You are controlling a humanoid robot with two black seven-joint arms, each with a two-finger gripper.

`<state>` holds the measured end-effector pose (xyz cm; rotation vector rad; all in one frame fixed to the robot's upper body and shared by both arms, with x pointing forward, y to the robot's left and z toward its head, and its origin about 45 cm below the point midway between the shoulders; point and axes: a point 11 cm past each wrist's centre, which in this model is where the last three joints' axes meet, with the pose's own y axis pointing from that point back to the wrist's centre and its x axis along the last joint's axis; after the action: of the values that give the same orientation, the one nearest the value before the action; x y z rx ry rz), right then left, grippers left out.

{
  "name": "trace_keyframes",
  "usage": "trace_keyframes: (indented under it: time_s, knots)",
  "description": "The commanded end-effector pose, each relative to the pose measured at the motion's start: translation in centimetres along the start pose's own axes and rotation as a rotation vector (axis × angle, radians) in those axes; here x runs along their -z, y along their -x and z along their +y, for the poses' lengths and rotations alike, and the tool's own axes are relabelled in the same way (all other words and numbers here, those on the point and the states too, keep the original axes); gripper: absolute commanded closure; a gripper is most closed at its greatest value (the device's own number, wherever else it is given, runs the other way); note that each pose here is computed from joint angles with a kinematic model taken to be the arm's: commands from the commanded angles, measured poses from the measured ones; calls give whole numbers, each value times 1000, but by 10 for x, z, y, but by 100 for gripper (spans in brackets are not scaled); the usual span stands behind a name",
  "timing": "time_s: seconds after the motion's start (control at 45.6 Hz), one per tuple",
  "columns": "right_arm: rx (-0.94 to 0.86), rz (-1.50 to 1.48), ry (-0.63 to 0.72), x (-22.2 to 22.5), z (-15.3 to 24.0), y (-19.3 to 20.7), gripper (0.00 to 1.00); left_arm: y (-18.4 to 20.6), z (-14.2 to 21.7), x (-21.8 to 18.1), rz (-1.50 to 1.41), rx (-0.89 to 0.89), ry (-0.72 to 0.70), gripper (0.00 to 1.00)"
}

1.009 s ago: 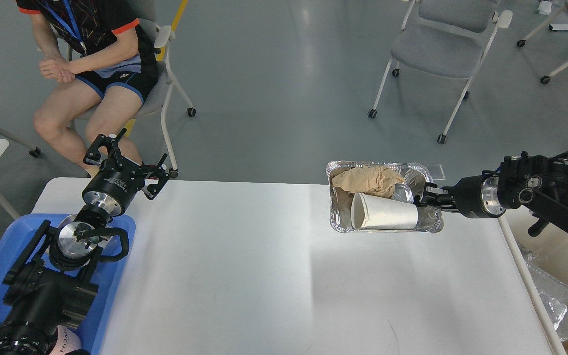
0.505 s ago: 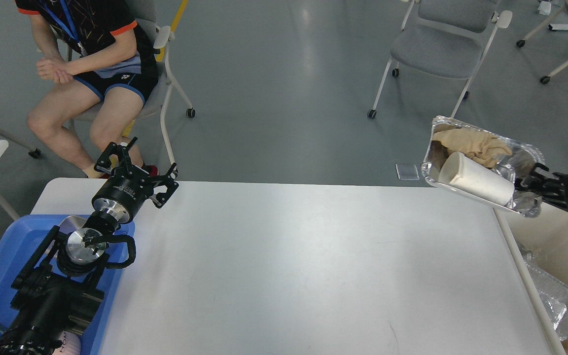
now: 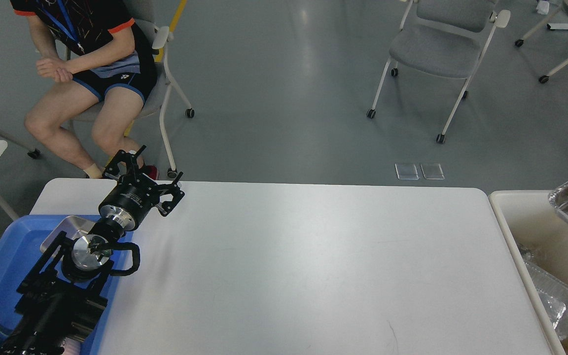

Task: Tidy desktop
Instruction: 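Drop the foil tray with its contents into the white bin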

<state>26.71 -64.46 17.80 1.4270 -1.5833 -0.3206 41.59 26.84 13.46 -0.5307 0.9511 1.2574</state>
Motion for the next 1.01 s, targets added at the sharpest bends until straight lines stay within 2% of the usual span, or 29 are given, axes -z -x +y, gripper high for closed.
trace_keyframes:
  time_s: [0.0,0.044,0.066,0.132,0.197,0.329,0.461,0.636,0.724,0.855,0.987]
  knots:
    - [-44,-37,35,-15,-11,6,74,-2,1,1,-1,-5,-2,3]
    - [-52,-40,39,-16,-13,9,68,-4,3,2,1,-10,-3,3]
    - [-57,-40,39,-16,-15,11,60,-4,3,2,1,-10,-3,3]
    - [-82,-42,35,-15,-19,15,25,-5,3,2,1,-10,-2,3]
    - [-118,-54,28,-14,-25,22,1,-7,5,2,1,-15,-2,3]
    - [-135,-116,14,-13,-34,36,0,-7,5,2,2,-15,0,3]
    - [-146,-300,-89,14,-35,32,0,-7,5,1,1,-16,2,3]
    - [-48,-481,-332,122,-51,67,0,-7,5,2,0,-17,1,3]
    - [45,-627,-455,176,-56,103,0,-7,5,3,1,-16,-4,3]
    - [145,-888,-616,224,-51,129,0,-11,8,5,3,-23,-10,3]
    - [323,-1032,-806,275,-28,156,0,-11,8,5,3,-25,-8,3]
